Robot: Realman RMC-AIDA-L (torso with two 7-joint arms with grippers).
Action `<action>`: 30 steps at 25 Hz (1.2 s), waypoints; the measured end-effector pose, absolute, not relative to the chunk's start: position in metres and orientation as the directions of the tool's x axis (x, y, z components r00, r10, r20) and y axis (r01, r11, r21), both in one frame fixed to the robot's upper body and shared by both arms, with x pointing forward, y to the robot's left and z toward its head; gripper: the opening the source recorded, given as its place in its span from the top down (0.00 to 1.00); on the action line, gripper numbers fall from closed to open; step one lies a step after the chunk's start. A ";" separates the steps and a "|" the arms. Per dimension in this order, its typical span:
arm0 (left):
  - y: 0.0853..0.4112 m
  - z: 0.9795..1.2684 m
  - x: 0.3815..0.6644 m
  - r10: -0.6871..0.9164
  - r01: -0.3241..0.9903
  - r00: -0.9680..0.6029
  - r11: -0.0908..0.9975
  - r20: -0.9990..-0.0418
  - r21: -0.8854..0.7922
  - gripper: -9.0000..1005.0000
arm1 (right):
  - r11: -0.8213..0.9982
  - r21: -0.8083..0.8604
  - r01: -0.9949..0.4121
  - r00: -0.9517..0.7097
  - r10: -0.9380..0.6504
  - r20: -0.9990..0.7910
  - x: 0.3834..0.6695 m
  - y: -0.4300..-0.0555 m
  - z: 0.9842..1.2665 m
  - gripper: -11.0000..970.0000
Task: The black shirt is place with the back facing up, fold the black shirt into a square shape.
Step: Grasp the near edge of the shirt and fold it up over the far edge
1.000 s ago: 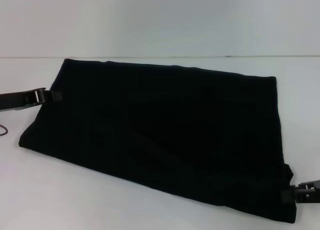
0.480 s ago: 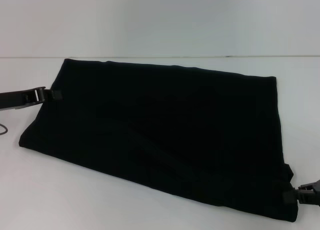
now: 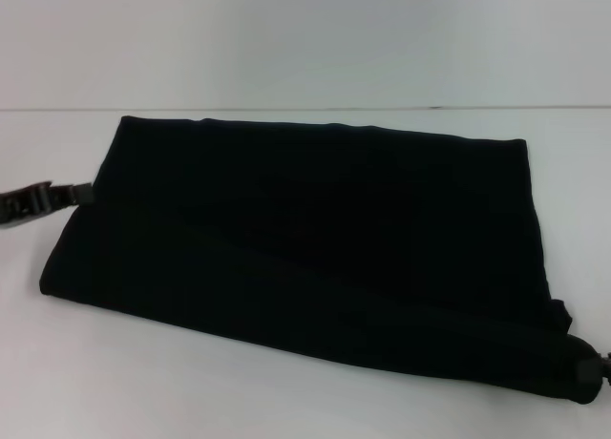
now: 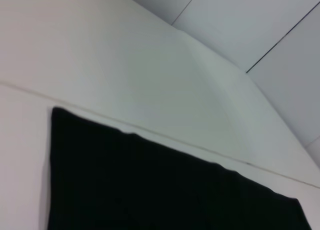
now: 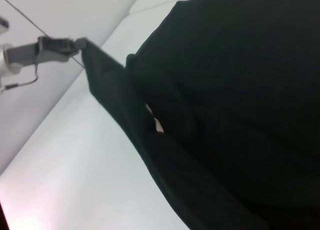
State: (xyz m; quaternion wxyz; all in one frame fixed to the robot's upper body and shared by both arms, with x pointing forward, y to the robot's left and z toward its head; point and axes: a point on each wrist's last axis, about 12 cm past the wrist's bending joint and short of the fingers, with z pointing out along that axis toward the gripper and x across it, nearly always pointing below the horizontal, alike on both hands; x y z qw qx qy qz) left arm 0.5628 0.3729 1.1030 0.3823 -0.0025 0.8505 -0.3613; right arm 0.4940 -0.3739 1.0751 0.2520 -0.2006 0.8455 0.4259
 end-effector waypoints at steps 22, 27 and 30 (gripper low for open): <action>0.373 1.073 0.453 -0.296 0.348 -0.769 0.549 -0.566 -0.760 0.99 | 0.594 0.590 -0.547 -0.784 -0.117 -0.609 0.460 -0.412 1.077 0.95; 0.370 1.071 0.444 -0.290 0.355 -0.779 0.528 -0.556 -0.772 0.99 | 0.604 0.591 -0.535 -0.785 -0.097 -0.611 0.450 -0.417 1.074 0.95; 0.369 1.068 0.438 -0.292 0.352 -0.783 0.520 -0.549 -0.778 0.99 | 0.610 0.590 -0.529 -0.786 -0.090 -0.612 0.447 -0.420 1.073 0.95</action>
